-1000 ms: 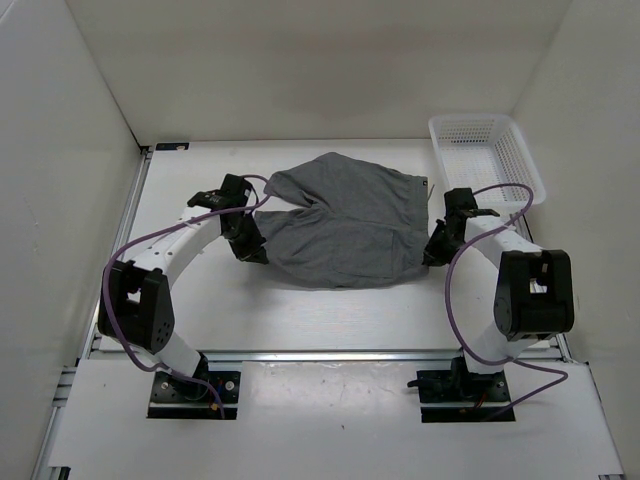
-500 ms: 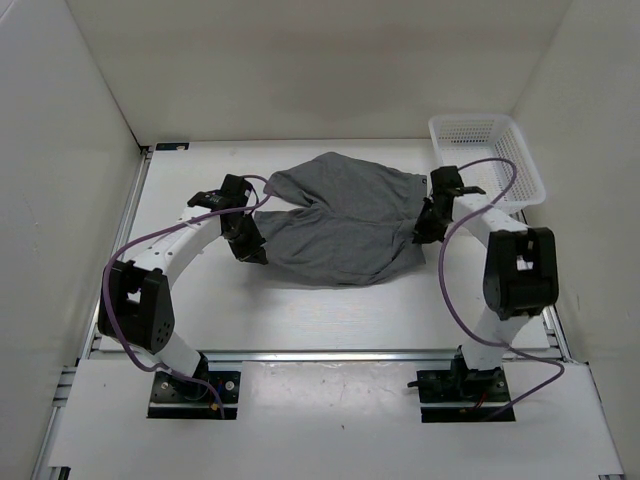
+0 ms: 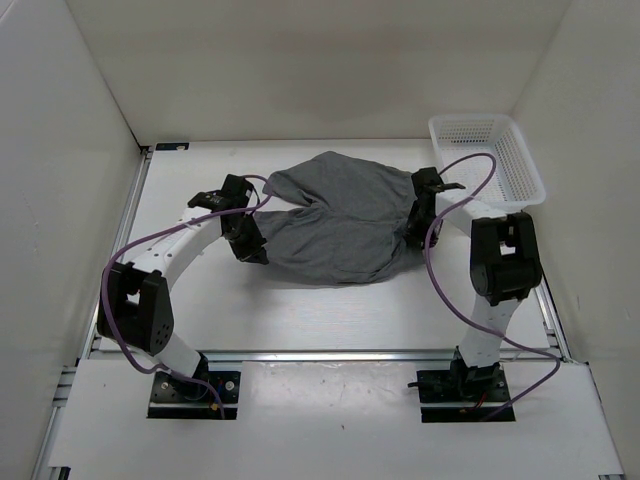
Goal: Fold and stack the shorts
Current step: Flatten the shorts out
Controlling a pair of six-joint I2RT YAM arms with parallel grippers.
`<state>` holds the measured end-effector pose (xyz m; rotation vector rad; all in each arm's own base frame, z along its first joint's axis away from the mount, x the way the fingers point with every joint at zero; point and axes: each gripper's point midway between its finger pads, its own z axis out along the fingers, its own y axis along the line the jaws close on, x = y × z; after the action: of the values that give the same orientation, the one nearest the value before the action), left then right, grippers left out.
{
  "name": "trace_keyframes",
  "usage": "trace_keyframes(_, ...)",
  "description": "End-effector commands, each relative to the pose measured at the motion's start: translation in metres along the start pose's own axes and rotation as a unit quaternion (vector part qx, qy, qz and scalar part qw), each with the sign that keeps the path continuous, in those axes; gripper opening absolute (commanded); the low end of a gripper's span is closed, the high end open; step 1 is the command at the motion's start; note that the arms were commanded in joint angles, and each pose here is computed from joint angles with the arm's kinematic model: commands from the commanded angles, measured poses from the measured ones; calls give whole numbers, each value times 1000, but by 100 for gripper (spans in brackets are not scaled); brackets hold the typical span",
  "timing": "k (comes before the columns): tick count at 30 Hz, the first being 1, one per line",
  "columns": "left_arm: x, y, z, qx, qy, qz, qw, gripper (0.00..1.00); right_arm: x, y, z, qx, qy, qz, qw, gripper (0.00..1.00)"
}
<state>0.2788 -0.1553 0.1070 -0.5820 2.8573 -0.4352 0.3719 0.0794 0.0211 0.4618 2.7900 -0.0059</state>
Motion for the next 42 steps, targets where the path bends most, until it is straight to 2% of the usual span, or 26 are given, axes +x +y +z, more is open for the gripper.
trace_keyframes(1, -3, -4, -14, 11, -22, 3, 1000, 10, 0, -14, -19, 28, -18, 7, 999, 56)
trace_keyframes(3, -3, -3, -11, 8, -19, 2, 1000, 10, -8, -13, -32, 22, -40, 10, 999, 60)
trace_keyframes(5, -2, -2, -8, 4, -15, 1, 1000, 10, -12, -13, -38, 22, -48, 11, 999, 60)
trace_keyframes(8, -2, -1, -5, 1, -12, 1, 1000, 10, -18, -14, -50, 24, -53, 12, 998, 67)
trace_keyframes(12, -4, -4, -7, 4, -15, 1, 1000, 10, -27, -19, -71, 26, -90, 24, 995, 77)
trace_keyframes(17, -4, -3, -5, 1, -12, 5, 1000, 10, -13, -29, -94, 17, -104, 42, 994, 86)
trace_keyframes(19, -3, -2, -2, -2, -8, 4, 1000, 10, -3, -26, -103, -12, -103, 58, 993, 86)
trace_keyframes(20, -3, -2, -2, -2, -8, 4, 1000, 10, 15, -31, -94, -17, -82, 64, 994, 86)
trace_keyframes(21, -3, -2, -2, -2, -8, 4, 1000, 10, 30, -18, -93, -61, -56, 68, 994, 86)
trace_keyframes(23, -5, -4, -4, 1, -12, 5, 1000, 10, 37, -3, -95, -125, -55, 96, 986, 86)
trace_keyframes(24, -5, -4, -4, 1, -12, 5, 1000, 10, 57, -3, -83, -135, -31, 103, 985, 85)
trace_keyframes(26, -5, -4, -4, 1, -12, 5, 1000, 10, 62, 11, -81, -177, -25, 122, 976, 85)
trace_keyframes(28, -5, -4, -4, 1, -12, 5, 1000, 10, 69, 8, -70, -176, -13, 135, 975, 84)
trace_keyframes(33, -7, -6, -4, 4, -15, 6, 1000, 10, 65, 7, -49, -186, -29, 163, 969, 80)
trace_keyframes(34, -7, -6, -6, 7, -18, 6, 1000, 10, 58, 6, -47, -188, -36, 175, 966, 75)
trace_keyframes(38, -8, -7, -9, 11, -22, 7, 1000, 10, 51, -2, -33, -168, -43, 191, 966, 66)
trace_keyframes(42, -8, -7, -9, 11, -22, 7, 1000, 10, 56, -3, -14, -157, -28, 196, 967, 58)
